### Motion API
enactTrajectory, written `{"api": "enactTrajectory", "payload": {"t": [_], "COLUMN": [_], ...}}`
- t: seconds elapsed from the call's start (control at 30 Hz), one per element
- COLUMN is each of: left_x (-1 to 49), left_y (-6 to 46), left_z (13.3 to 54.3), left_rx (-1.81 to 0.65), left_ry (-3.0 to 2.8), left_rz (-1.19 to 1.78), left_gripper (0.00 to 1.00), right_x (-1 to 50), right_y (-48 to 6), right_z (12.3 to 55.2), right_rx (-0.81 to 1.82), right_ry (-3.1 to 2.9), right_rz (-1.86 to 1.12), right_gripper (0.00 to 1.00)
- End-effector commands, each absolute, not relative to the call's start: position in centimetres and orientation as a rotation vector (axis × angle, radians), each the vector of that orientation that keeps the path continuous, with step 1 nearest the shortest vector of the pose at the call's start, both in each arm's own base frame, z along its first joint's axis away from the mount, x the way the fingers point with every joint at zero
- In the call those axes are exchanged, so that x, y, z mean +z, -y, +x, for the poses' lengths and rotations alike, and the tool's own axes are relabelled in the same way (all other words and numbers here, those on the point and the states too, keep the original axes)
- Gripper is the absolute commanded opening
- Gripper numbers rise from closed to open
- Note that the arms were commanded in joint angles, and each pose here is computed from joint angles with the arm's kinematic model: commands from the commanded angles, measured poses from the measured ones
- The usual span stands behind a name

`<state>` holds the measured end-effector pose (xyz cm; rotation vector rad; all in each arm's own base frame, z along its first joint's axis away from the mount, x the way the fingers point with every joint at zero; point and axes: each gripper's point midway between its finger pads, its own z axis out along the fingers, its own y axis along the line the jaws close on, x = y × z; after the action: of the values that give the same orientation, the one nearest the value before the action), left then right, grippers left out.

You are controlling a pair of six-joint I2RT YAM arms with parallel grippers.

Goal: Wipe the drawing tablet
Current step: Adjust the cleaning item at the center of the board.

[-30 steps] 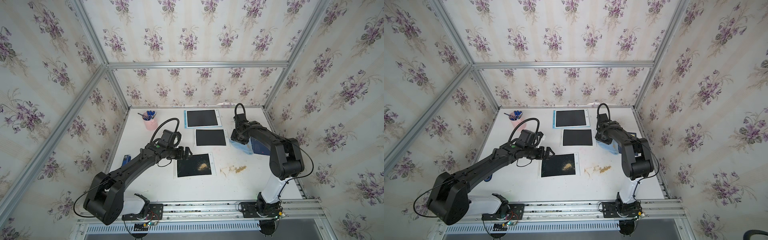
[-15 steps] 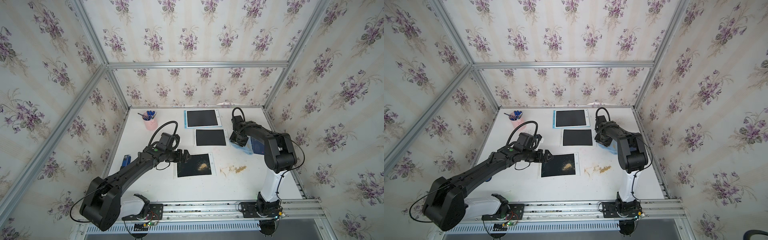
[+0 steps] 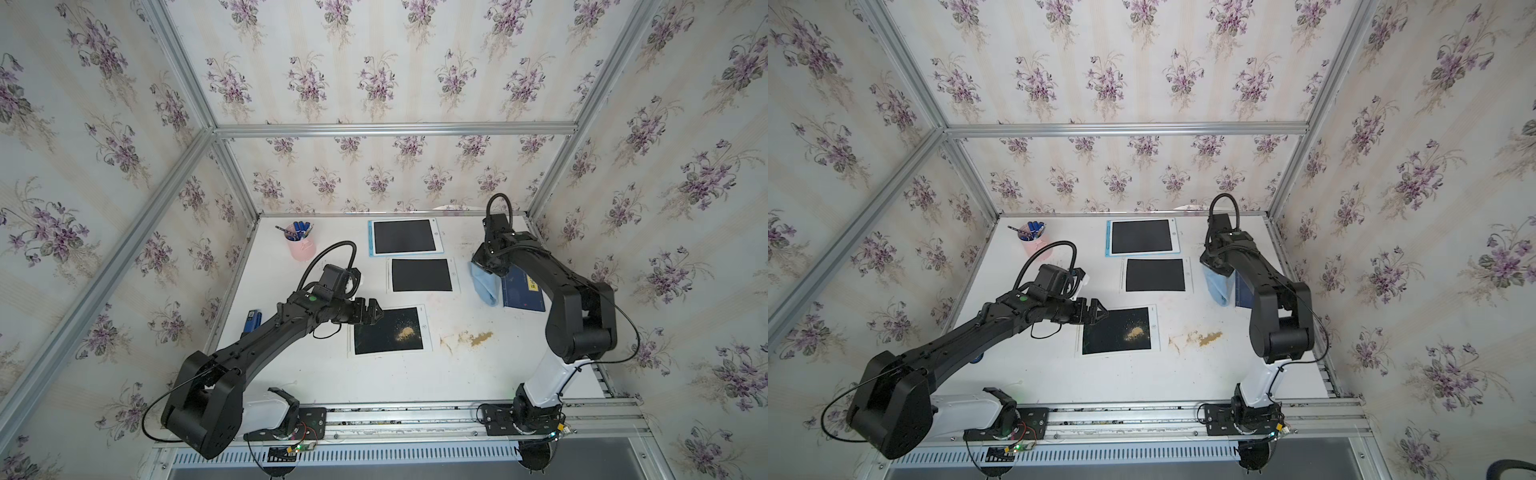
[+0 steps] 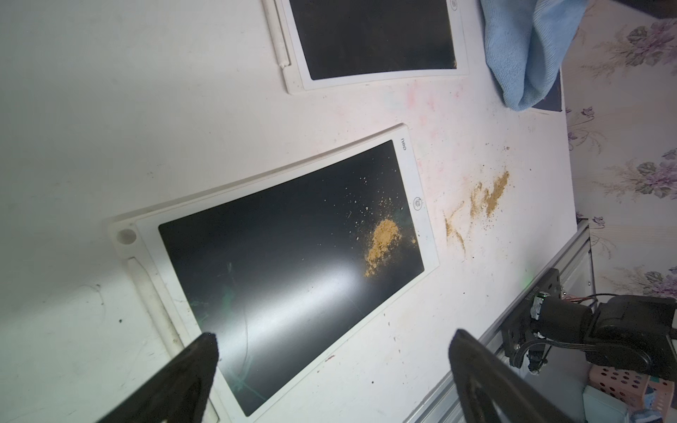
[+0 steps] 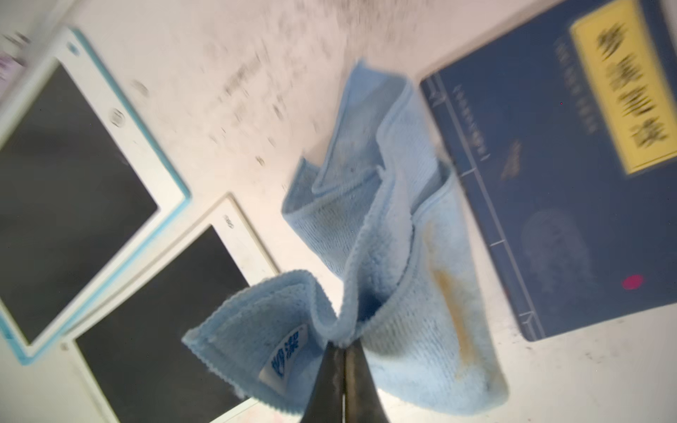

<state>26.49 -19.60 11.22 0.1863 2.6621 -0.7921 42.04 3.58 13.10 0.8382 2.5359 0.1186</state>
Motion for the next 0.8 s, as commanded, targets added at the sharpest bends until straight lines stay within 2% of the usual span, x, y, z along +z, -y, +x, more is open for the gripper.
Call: {"api": "enactTrajectory", "payload": {"t": [0.0, 0.1, 0.27, 0.37, 0.77], "left_x": [12.1, 12.5, 13.4, 13.5, 13.6], "left_y": [20.2, 20.5, 21.0, 20.9, 20.8], "left_z": [27.2, 27.5, 27.9, 27.8, 27.6], "left_rx": [-0.825, -0.837, -0.858, -0.857, -0.865], "left_ry": [-2.627, -2.622, -2.606, -2.603, -2.603], "left_rz": [0.21, 0.213, 0.213, 0.212, 0.201], "left_gripper": [1.0, 1.0, 1.0, 1.0, 1.0], "right_x": [17.5, 21.2, 27.0, 29.5, 31.4], "right_y": [-2.9, -2.3, 2.1, 2.2, 0.9], "right_z": [43.1, 44.2, 44.8, 45.3, 47.5], "right_rx": [0.172, 0.163, -0.085, -0.078, -0.001], "right_ry": [-2.408, -2.292, -2.051, -1.986, -1.952], "right_rz": [0.816, 0.775, 0.806, 0.757, 0.672], "right_gripper": [0.0, 0.0, 0.0, 0.0, 0.0]}}
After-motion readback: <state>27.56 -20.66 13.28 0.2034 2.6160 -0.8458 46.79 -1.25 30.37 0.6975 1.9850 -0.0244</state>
